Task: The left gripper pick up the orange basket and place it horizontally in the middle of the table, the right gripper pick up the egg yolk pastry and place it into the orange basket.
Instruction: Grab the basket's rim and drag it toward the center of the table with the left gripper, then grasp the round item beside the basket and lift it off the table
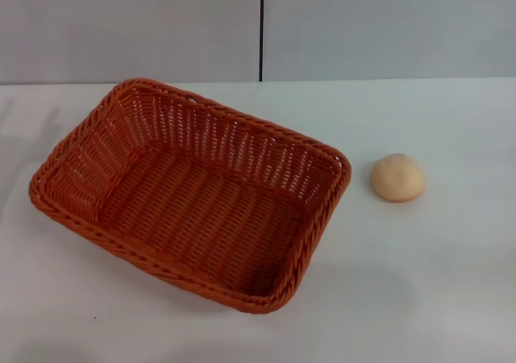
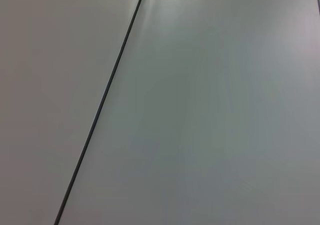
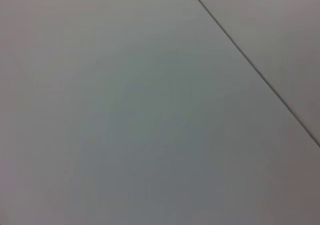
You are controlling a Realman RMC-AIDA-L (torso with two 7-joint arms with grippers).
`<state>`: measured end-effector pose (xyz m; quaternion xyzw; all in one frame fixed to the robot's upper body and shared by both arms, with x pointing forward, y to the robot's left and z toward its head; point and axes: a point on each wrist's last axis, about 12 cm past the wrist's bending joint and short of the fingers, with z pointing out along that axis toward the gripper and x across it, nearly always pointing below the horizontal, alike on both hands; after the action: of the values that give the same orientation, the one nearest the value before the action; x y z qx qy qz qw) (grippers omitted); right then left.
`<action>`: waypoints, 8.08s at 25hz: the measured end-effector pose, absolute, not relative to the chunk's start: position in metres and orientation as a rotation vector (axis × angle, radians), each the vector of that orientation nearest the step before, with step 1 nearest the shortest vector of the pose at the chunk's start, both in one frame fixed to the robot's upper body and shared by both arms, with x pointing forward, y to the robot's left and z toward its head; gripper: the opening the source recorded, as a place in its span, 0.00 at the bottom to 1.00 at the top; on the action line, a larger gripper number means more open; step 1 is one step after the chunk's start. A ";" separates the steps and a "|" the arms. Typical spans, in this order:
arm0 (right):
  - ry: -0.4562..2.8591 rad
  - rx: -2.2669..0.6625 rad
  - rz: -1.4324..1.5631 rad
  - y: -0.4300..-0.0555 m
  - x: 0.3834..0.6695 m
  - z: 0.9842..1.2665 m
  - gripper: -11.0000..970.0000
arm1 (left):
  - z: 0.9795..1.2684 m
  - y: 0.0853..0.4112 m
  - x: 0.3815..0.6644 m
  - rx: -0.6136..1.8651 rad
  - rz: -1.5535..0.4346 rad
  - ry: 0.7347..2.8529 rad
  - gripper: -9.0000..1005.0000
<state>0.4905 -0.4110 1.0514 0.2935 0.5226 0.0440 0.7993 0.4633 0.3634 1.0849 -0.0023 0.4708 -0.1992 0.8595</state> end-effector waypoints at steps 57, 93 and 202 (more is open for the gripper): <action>1.142 0.668 0.098 -0.413 0.480 1.043 0.79 | 1.191 0.308 0.592 0.772 -0.474 2.133 0.79; 1.166 0.683 0.094 -0.416 0.482 1.041 0.79 | 1.130 0.286 0.606 0.788 -0.419 2.276 0.79; 1.546 0.119 0.662 -0.418 0.544 1.105 0.79 | 1.111 0.382 0.503 0.192 -0.703 1.424 0.81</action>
<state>0.5441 -0.4176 1.1054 0.0528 0.6845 0.2931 0.6654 0.5030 0.3823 1.1108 0.0862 0.6386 -0.3154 0.6966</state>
